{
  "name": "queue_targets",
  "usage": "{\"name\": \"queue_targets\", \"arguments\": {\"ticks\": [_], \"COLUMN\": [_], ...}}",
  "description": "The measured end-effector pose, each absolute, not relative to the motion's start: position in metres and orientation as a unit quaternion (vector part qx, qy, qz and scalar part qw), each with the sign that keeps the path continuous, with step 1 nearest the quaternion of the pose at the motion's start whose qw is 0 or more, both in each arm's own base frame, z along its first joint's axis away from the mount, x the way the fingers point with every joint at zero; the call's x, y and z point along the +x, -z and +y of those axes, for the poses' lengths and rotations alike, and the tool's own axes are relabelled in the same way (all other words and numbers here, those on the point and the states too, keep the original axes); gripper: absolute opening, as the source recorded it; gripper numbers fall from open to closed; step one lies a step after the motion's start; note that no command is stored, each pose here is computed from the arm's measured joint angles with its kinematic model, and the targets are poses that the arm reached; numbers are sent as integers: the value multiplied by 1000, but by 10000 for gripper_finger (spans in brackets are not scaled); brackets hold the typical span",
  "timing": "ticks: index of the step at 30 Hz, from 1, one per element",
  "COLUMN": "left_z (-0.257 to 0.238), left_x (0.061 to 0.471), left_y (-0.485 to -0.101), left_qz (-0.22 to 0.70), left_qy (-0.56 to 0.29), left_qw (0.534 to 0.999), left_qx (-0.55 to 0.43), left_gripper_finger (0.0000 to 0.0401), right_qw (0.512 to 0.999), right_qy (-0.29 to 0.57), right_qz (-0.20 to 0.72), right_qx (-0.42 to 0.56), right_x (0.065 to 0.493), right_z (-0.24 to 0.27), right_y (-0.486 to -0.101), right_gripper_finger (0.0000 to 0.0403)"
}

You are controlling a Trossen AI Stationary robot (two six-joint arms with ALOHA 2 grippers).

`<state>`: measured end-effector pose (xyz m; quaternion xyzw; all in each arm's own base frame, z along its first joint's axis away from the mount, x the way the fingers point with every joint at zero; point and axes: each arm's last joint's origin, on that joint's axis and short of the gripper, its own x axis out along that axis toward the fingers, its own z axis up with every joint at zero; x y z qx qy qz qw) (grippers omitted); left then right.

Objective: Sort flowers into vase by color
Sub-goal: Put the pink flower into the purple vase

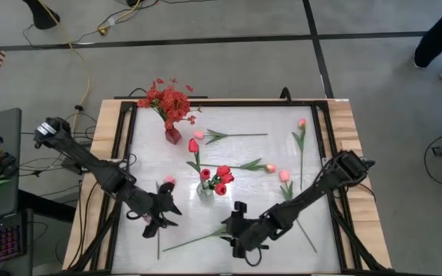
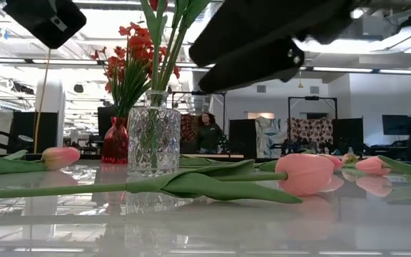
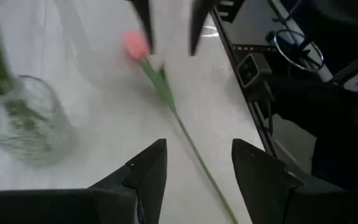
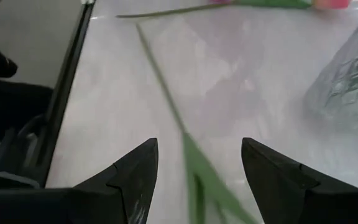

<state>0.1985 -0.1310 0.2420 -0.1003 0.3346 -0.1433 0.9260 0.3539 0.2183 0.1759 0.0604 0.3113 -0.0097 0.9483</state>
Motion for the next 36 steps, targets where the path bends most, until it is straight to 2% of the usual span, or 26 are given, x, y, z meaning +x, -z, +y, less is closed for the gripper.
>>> {"name": "queue_targets", "arguments": {"ticks": [13, 24, 30, 36], "left_z": [-170, -208, -204, -208], "left_x": [251, 304, 314, 314], "left_y": [-201, -168, -158, -160], "left_qz": [418, 444, 452, 431], "left_qy": [113, 88, 20, 5], "left_qw": [899, 891, 889, 899], "left_qx": [-62, -21, -68, -77], "left_gripper_finger": [169, 169, 169, 169], "right_qw": [951, 941, 931, 934], "right_qy": [9, -5, 3, 22], "right_qz": [305, 336, 358, 351], "right_qx": [58, 46, 70, 57], "right_x": [357, 339, 323, 311], "right_z": [215, 234, 248, 259], "right_y": [-177, -172, -168, -167], "right_gripper_finger": [258, 258, 258, 258]}}
